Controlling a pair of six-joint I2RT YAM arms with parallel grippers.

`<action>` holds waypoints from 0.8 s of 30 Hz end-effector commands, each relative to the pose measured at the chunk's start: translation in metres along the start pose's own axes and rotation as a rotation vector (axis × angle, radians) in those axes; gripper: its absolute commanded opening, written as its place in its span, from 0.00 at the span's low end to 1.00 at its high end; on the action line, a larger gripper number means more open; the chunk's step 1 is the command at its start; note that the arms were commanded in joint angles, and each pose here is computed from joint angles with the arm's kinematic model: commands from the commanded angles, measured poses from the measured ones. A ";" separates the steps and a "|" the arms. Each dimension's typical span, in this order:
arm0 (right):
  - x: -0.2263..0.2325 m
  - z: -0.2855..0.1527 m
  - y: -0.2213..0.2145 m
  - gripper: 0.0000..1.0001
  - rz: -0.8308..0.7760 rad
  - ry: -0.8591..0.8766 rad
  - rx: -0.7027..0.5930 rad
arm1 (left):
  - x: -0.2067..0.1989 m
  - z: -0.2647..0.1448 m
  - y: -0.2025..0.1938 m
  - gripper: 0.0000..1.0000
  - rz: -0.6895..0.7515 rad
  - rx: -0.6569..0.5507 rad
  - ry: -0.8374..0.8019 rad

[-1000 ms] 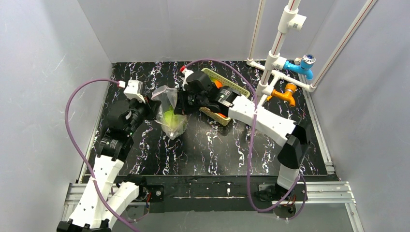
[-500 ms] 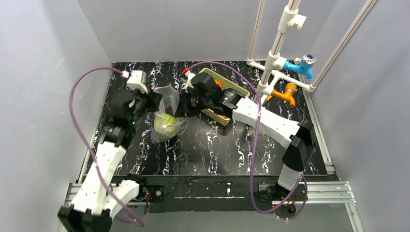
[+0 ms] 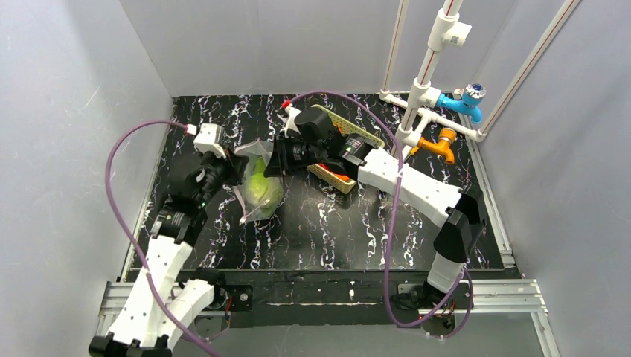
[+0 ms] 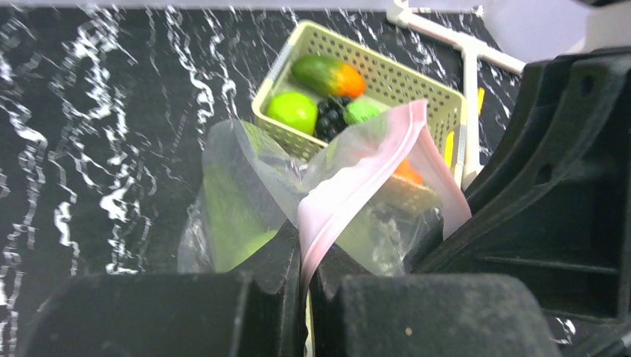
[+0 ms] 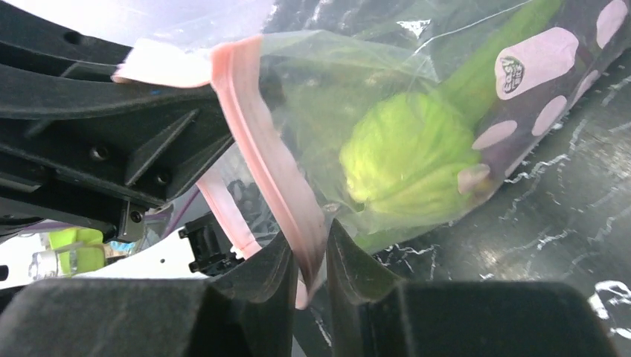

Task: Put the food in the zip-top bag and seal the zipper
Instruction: Adjust the zipper food storage bag at the center of the board.

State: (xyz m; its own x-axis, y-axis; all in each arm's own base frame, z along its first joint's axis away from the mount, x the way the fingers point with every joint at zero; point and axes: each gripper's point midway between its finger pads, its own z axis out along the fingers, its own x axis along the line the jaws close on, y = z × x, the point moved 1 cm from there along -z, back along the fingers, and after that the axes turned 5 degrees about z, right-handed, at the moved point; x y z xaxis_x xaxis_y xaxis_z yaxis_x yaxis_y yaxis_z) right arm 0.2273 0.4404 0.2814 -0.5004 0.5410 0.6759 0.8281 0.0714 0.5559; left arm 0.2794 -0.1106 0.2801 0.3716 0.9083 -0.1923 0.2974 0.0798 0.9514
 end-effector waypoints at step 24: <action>0.039 -0.094 0.036 0.95 -0.181 -0.018 -0.237 | 0.015 0.015 0.005 0.00 0.015 0.056 0.080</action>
State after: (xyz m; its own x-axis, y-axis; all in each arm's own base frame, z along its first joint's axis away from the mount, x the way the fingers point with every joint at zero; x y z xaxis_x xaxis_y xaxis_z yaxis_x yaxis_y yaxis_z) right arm 0.2184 0.4110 0.3053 -0.5402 0.5921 0.5980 0.7618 0.0423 0.6464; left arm 0.2960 -0.1019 0.2571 0.2949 0.9411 -0.1653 0.3921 0.0386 0.9191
